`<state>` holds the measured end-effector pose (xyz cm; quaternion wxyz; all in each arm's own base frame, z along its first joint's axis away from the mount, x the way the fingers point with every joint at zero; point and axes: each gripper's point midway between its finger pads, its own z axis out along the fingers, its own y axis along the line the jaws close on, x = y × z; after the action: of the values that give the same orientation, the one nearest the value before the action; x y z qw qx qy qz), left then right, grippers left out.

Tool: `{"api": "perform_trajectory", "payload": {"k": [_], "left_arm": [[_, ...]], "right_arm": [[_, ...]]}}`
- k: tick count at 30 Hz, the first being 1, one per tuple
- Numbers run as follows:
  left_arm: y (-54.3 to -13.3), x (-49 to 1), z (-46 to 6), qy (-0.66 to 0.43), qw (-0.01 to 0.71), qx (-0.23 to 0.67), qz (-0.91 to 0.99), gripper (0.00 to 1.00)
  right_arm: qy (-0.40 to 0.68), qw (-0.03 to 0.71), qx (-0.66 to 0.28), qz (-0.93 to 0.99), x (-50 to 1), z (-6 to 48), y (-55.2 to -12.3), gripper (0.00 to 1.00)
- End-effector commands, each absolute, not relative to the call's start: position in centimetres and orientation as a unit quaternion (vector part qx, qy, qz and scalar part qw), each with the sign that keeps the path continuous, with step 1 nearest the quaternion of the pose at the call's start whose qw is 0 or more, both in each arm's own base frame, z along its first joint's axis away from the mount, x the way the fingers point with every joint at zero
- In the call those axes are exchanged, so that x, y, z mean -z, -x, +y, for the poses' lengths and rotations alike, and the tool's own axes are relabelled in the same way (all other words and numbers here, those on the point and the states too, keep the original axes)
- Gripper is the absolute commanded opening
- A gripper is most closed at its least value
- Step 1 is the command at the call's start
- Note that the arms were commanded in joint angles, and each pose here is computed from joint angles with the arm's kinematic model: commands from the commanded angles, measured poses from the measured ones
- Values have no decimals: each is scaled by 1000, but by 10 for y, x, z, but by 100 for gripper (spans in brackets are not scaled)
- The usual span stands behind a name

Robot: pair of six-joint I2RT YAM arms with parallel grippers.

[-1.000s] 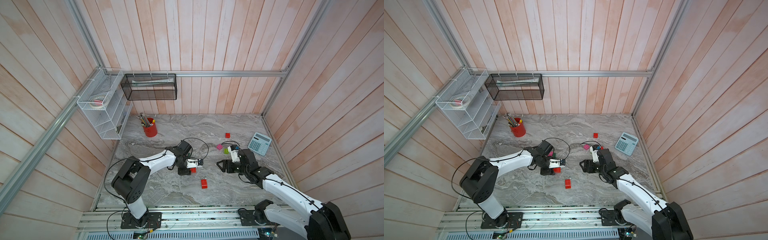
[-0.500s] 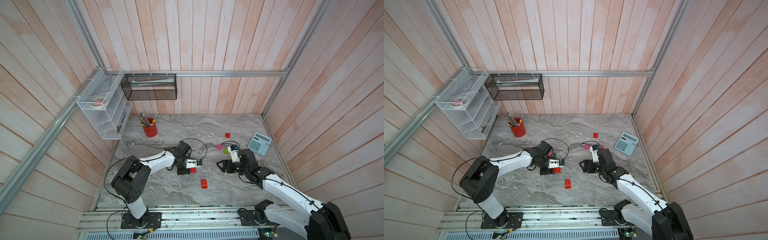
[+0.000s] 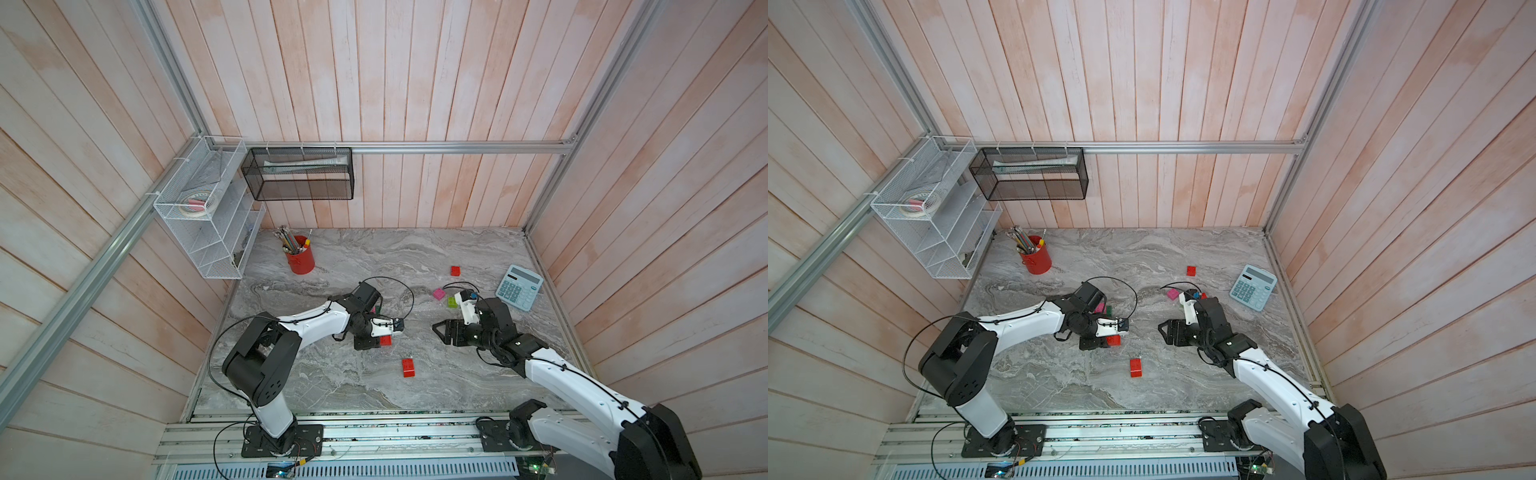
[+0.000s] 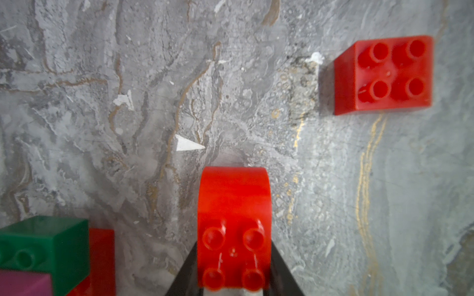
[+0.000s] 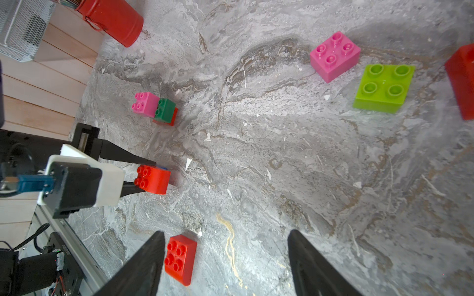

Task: Assemble the letter s with lego
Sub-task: Pick up the lego brick from the center of the board.

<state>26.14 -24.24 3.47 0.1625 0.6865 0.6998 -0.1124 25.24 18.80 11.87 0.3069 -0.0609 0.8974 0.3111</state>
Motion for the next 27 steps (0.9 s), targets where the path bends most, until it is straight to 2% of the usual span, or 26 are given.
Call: {"api": "perform_trajectory", "payload": {"k": [1,14,27], "left_arm": [[-266,-55,-238,-680,166,107,706,26],[-276,-105,-218,-667,184,91,716,26],[-321,-127,-204,-651,210,80,725,26]], "right_arm": [[55,314,-354,879,-133,201,-259,77],[28,265,-477,838,-137,247,-275,77],[12,174,-536,826,-112,303,-293,75]]}}
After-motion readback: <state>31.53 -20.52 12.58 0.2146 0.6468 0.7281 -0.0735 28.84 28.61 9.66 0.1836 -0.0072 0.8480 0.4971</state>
